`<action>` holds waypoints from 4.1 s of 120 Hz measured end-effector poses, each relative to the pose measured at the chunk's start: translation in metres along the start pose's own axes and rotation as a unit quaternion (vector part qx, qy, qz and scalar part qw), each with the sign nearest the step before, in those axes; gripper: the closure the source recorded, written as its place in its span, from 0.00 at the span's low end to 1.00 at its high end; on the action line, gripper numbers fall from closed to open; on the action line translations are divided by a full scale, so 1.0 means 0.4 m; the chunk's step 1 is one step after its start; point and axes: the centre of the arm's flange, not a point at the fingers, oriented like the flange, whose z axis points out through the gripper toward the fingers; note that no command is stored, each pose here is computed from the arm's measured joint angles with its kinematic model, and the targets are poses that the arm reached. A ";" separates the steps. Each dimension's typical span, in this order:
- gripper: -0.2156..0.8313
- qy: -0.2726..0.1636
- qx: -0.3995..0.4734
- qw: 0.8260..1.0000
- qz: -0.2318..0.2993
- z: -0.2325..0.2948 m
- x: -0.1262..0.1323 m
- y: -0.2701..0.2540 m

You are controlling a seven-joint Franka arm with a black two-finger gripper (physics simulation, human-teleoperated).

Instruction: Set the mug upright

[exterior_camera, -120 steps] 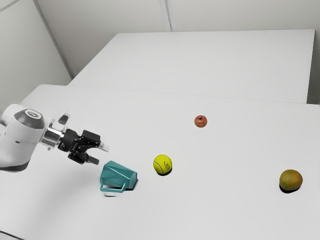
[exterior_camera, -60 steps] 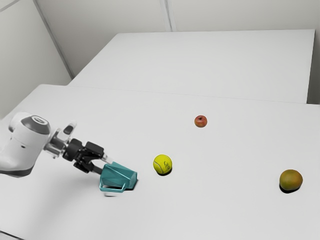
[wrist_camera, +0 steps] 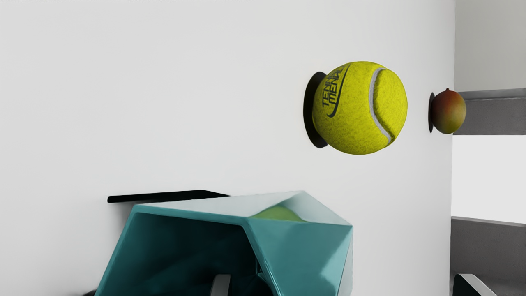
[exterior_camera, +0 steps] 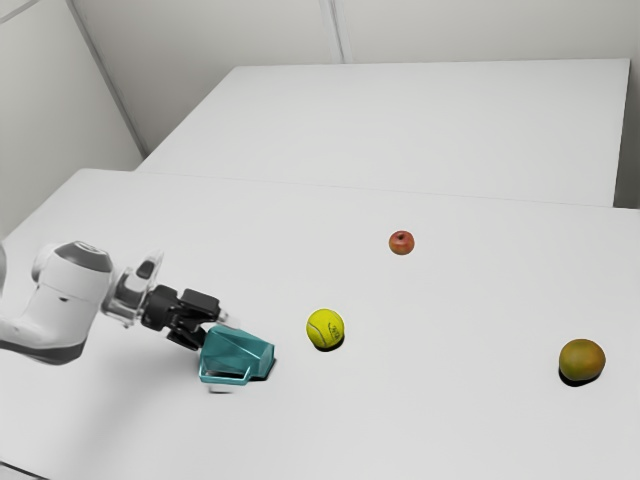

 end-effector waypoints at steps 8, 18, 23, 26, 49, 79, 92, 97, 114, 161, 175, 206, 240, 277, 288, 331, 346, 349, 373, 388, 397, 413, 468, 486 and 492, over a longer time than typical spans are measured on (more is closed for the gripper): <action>0.25 0.004 -0.006 1.000 0.007 0.007 0.001 0.000; 0.35 0.007 -0.011 1.000 0.017 0.013 0.002 0.004; 0.42 0.008 -0.013 1.000 0.023 0.014 0.003 0.006; 0.46 0.008 -0.014 1.000 0.025 0.014 0.004 0.008; 0.77 0.013 -0.015 0.999 0.044 0.011 0.006 0.017; 0.90 0.012 -0.008 0.997 0.072 0.006 0.011 0.037; 0.92 0.012 -0.006 0.997 0.081 0.005 0.014 0.045; 0.93 0.013 -0.005 0.996 0.087 0.002 0.017 0.053; 0.94 0.002 0.015 0.993 0.119 -0.024 0.046 0.087; 0.95 -0.118 0.182 0.955 0.200 -0.127 0.126 0.221; 0.95 -0.150 0.246 0.936 0.204 -0.138 0.131 0.248; 0.95 -0.149 0.368 0.895 0.203 -0.116 0.159 0.286; 0.95 -0.071 0.436 0.876 0.196 -0.108 0.196 0.312; 0.95 -0.007 0.457 0.875 0.162 -0.057 0.187 0.299; 0.95 0.004 0.458 0.877 0.146 -0.044 0.185 0.288; 0.95 -0.017 0.458 0.886 0.072 0.006 0.171 0.235; 0.95 -0.019 0.459 0.887 0.056 0.017 0.170 0.220; 0.95 -0.019 0.459 0.887 0.053 0.018 0.170 0.218; 0.84 -0.016 0.457 0.888 0.040 0.025 0.169 0.214; 0.78 -0.013 0.456 0.889 0.037 0.023 0.170 0.216; 0.73 -0.008 0.455 0.890 0.037 0.018 0.172 0.225; 0.63 -0.002 0.453 0.890 0.044 0.019 0.174 0.248; 0.47 0.028 0.448 0.892 0.056 -0.026 0.188 0.310; 0.43 0.041 0.444 0.893 0.065 -0.060 0.229 0.378; 0.38 0.041 0.440 0.895 0.065 -0.073 0.250 0.416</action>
